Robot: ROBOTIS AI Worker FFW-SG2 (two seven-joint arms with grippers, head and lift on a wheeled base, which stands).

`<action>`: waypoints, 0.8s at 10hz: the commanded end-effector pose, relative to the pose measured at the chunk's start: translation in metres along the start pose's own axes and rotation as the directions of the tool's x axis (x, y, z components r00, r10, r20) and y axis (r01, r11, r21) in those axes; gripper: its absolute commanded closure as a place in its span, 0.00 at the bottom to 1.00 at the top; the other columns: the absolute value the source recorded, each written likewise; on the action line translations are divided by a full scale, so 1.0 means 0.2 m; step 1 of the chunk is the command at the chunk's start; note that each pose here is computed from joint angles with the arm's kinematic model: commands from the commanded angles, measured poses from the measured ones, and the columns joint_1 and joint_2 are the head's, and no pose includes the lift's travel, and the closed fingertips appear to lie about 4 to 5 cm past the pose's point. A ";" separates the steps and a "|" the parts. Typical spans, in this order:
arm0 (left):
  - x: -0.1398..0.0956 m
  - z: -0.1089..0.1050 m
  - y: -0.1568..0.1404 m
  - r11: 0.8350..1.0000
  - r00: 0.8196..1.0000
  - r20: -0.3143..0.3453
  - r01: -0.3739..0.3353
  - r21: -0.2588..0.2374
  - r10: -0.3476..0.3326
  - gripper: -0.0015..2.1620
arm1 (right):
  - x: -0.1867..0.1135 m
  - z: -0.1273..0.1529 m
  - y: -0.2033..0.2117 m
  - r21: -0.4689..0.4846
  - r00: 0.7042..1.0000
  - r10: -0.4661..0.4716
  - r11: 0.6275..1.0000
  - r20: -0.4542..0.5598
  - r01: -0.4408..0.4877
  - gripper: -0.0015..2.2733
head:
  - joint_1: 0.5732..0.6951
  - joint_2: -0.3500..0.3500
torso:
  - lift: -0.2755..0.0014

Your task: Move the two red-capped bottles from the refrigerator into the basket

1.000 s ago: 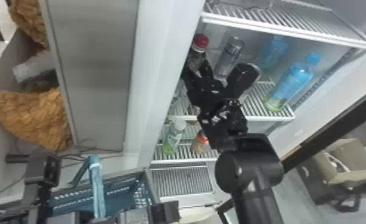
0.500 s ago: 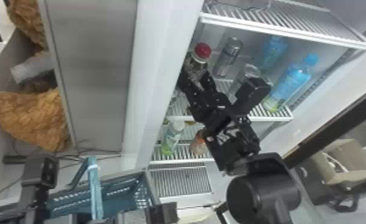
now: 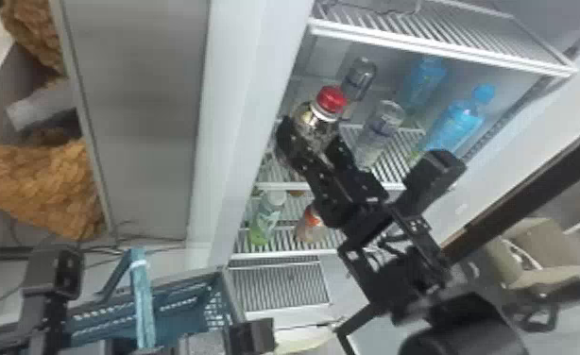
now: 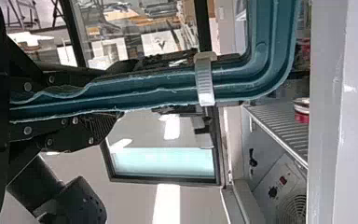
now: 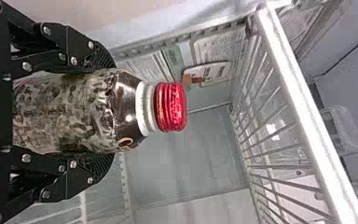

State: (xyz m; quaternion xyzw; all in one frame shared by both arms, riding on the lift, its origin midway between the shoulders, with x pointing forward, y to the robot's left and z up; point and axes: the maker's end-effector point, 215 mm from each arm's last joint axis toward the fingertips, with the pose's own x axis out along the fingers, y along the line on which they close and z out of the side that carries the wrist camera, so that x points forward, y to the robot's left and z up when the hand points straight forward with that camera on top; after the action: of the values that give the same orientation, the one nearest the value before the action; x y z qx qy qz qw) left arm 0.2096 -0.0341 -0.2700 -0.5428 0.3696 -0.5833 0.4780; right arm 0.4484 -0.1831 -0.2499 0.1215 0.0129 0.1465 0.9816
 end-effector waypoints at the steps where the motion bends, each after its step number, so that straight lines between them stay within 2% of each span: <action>1: 0.00 0.00 -0.06 0.999 0.999 0.011 0.043 -0.006 -0.043 0.56 | -0.10 0.00 0.04 0.012 0.999 0.021 1.000 -0.030 -0.021 0.56 | 1.00 0.00 | 0.99; 4: 0.01 0.02 -0.11 0.997 0.996 0.029 0.082 -0.005 -0.082 0.56 | -0.21 -0.04 0.15 0.064 0.992 0.091 0.994 -0.086 -0.085 0.56 | 1.00 0.00 | 0.99; 7: 0.01 0.04 -0.18 0.991 0.990 0.047 0.132 -0.006 -0.132 0.56 | -0.31 -0.14 0.34 0.148 0.959 0.221 0.969 -0.177 -0.196 0.56 | 1.00 0.01 | 0.99; 8: 0.02 0.05 -0.20 0.989 0.988 0.055 0.147 -0.003 -0.146 0.56 | -0.34 -0.17 0.35 0.155 0.946 0.246 0.964 -0.212 -0.216 0.56 | 1.00 0.03 | 0.99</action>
State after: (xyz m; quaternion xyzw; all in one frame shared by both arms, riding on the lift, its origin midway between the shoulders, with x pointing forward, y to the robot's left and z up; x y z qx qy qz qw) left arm 0.2123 -0.0258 -0.2319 -0.5832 0.3215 -0.6002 0.4431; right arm 0.3638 -0.1277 -0.2617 0.1691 0.1096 0.2747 0.9402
